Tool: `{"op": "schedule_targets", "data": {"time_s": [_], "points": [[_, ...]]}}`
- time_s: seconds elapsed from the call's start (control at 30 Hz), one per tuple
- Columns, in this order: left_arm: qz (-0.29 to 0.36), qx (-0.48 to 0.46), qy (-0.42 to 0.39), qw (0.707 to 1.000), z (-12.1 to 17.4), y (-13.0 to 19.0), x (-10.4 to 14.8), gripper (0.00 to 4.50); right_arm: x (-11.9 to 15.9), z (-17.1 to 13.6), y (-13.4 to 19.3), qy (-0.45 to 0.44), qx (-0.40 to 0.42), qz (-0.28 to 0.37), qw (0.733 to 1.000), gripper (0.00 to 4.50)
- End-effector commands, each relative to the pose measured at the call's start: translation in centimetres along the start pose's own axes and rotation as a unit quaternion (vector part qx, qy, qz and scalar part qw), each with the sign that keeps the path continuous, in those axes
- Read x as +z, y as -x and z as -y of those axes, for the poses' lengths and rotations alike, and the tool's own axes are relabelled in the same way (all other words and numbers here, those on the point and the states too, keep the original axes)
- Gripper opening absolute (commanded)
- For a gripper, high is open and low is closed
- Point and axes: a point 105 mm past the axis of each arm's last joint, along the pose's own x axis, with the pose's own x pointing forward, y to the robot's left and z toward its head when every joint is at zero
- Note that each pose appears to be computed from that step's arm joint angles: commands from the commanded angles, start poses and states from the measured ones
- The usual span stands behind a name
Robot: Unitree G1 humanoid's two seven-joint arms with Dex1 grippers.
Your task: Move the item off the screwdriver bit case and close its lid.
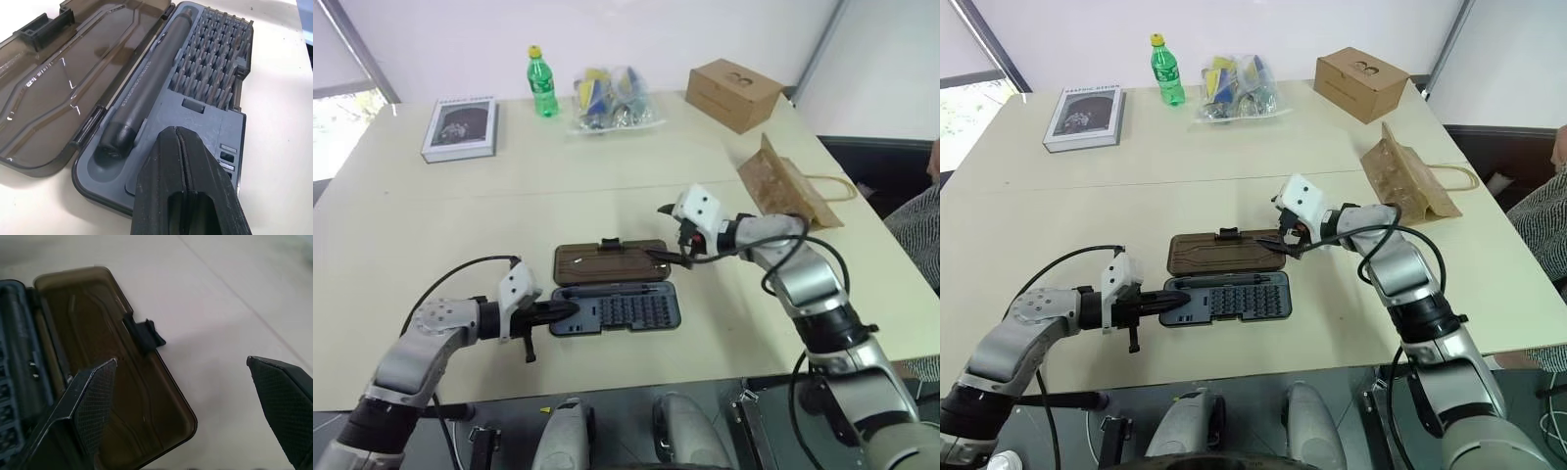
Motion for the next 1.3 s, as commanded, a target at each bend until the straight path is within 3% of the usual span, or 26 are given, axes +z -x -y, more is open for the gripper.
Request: {"op": "schedule_targets", "data": {"time_s": [0.03,0.67,0.77,1.0,1.23,1.3], "points": [[-0.047,-0.001,0.018,0.999,0.4,-0.1,-2.3,0.0,0.0,1.4,-0.7,-0.038,0.005,0.004,0.999,4.43],[-0.041,0.004,0.012,0.999,0.5,-0.6,-2.2,0.0,-2.6,1.8,-2.6,-0.04,0.033,-0.055,0.997,4.43],[-0.041,0.006,0.011,0.999,0.5,-0.6,-2.2,0.0,-2.9,1.6,-2.9,-0.04,0.034,-0.058,0.997,3.62],[-0.04,0.011,0.01,0.999,0.3,-0.6,-2.2,0.0,-3.2,1.4,-3.0,-0.033,0.043,-0.065,0.996,0.18],[-0.041,0.022,0.007,0.999,-0.1,-0.3,-2.3,0.0,-3.5,0.8,-2.9,0.009,0.057,-0.07,0.996,0.08],[-0.039,0.026,0.006,0.999,-0.4,-0.3,-2.2,0.0,-3.4,0.6,-2.7,0.067,0.056,-0.071,0.994,0.08]]}}
